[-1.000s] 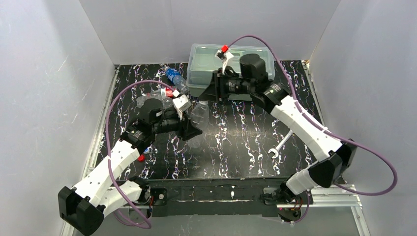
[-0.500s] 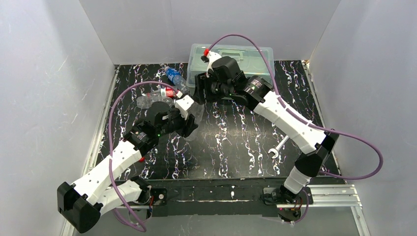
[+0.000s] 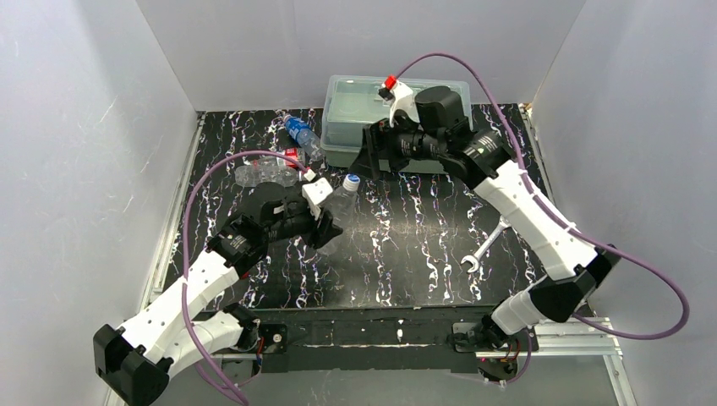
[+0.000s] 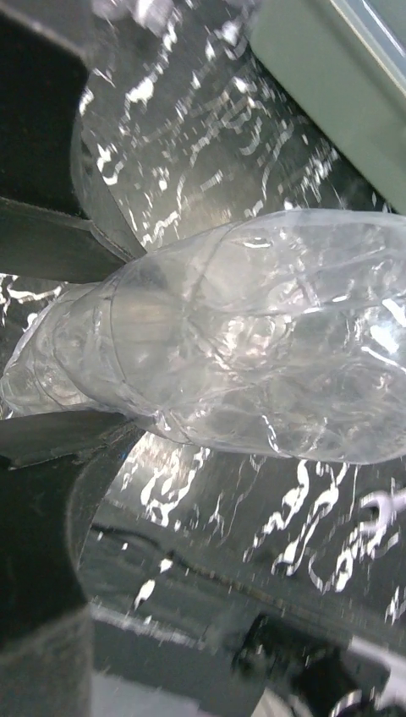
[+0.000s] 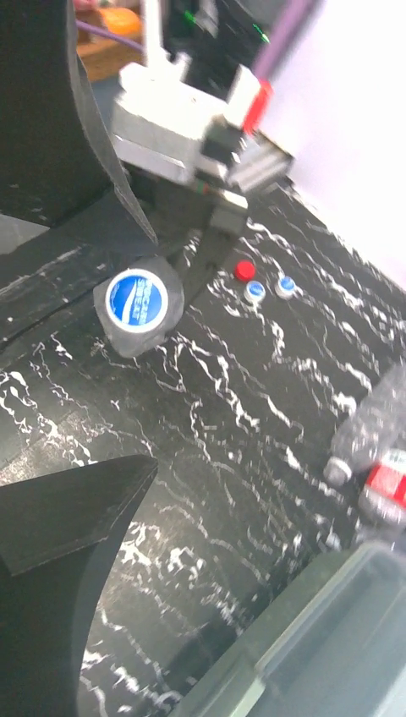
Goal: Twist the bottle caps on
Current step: Screw the bottle cap onto the plastic bottle.
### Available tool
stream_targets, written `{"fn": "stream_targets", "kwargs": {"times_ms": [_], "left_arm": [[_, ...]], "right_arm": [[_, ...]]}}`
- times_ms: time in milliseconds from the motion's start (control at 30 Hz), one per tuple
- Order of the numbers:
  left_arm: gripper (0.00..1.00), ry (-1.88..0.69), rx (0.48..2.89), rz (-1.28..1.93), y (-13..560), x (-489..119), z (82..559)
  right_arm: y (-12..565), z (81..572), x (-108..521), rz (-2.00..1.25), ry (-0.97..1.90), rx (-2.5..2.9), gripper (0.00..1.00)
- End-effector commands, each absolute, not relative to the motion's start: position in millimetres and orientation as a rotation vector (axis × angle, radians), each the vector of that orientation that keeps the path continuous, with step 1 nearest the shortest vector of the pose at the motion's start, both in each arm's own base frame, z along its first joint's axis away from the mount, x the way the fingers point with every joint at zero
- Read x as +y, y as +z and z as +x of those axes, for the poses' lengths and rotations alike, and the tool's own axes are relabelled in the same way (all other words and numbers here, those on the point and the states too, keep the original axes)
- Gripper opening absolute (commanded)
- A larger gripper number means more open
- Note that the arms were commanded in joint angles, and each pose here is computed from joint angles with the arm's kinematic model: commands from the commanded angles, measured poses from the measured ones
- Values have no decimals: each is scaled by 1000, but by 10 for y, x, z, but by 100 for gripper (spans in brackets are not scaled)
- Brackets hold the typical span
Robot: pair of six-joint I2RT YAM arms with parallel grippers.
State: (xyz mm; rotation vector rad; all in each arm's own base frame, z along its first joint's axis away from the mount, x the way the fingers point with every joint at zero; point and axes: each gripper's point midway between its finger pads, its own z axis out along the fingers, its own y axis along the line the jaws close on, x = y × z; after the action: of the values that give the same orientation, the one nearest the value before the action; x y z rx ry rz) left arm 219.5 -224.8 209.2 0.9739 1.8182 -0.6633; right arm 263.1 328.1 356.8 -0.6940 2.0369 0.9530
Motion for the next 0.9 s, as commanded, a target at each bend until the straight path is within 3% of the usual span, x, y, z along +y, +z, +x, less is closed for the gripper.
{"fn": "stream_targets", "kwargs": {"times_ms": [0,167,333,867], "left_arm": [[0,-911,1692,1138,2262,-2446,1815],[0,-1185,1609,1196,2407,-2639,1513],[0,-1289,1561,1169,2530,-2710,1443],[0,-1351,1534,1121,2604,-2762,1438]], "right_arm": [[3917,2197,3334,-954,1124,1779,96],[4102,1825,3358,-1067,1309,1584,89],[4097,1648,3362,-1131,1399,1515,81],[4298,1553,3416,-1024,1561,1354,65]]}}
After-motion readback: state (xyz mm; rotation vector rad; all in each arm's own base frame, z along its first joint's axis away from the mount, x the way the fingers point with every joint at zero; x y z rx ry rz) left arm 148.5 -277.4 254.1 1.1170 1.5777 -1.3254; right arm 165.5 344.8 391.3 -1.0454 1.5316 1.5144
